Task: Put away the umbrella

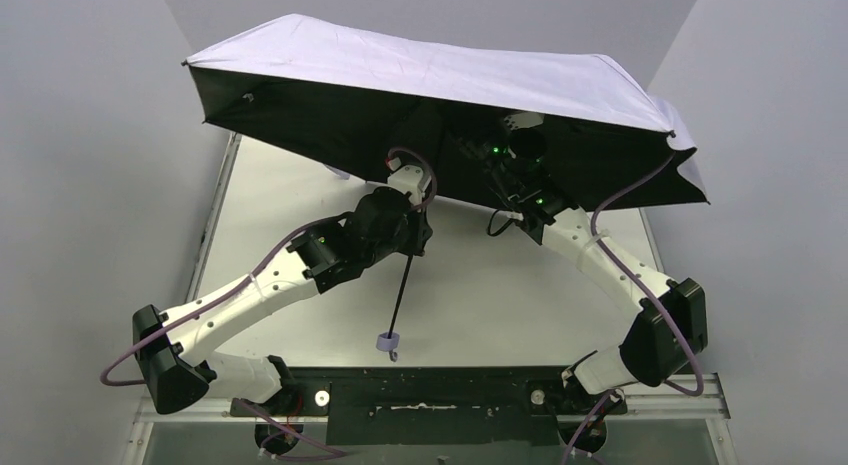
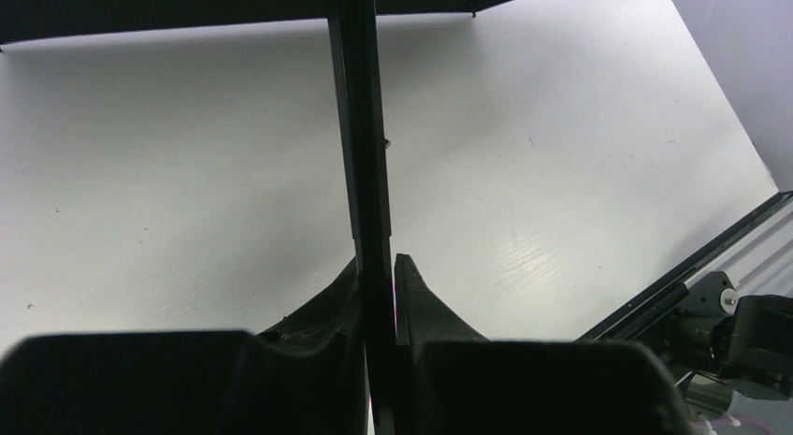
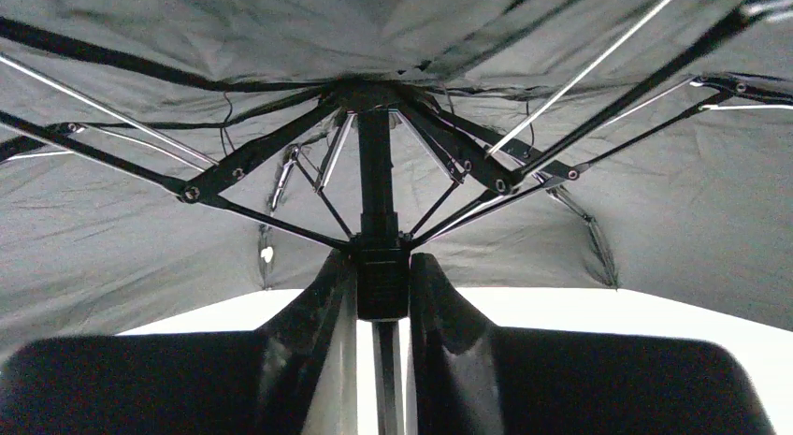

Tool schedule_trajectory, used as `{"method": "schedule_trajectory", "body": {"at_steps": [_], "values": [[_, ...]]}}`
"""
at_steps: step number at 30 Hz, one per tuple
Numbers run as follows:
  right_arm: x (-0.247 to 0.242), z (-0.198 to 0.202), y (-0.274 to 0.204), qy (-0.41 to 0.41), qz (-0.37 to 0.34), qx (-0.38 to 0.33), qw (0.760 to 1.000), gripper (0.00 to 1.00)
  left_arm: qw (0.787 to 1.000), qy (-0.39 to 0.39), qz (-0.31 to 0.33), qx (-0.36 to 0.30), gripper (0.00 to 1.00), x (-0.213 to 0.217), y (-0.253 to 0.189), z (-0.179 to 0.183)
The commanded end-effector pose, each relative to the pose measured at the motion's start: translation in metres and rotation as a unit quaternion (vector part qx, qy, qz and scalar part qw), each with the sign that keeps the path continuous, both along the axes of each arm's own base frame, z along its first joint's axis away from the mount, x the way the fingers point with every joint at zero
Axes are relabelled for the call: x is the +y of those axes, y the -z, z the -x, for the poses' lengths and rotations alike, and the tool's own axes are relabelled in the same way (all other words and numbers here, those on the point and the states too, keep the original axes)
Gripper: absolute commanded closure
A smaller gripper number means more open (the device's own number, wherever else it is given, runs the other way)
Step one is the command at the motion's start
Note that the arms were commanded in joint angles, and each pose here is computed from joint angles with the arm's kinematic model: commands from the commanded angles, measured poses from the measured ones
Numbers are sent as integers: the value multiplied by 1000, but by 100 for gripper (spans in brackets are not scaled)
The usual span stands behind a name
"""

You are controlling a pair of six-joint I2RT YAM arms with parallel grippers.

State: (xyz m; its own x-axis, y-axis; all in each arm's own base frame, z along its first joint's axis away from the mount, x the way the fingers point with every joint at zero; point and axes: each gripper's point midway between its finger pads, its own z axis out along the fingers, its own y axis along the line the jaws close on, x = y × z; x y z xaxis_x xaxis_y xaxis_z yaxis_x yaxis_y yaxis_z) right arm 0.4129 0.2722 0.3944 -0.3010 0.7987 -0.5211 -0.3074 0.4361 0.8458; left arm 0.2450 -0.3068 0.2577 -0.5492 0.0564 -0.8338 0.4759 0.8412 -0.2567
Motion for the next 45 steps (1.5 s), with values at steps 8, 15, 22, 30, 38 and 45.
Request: {"method": "schedule_trajectory", "body": {"at_steps": [8, 15, 22, 30, 38, 45], "values": [[-15, 16, -10, 12, -12, -37, 999, 100, 997, 57, -39, -31, 100, 2, -11, 16], [16, 65, 44, -33, 47, 17, 998, 100, 992, 15, -32, -122, 100, 19, -68, -19], [48, 117, 80, -79, 67, 43, 994, 100, 986, -15, 4, -163, 100, 34, -110, -47], [96, 151, 102, -137, 52, 54, 988, 100, 978, -23, 53, -202, 100, 30, -147, -55], [120, 175, 110, -172, 50, 65, 982, 100, 969, -53, 70, -229, 100, 39, -168, -67], [137, 197, 128, -200, 47, 87, 975, 100, 962, -77, 93, -246, 100, 46, -186, -77]]}}
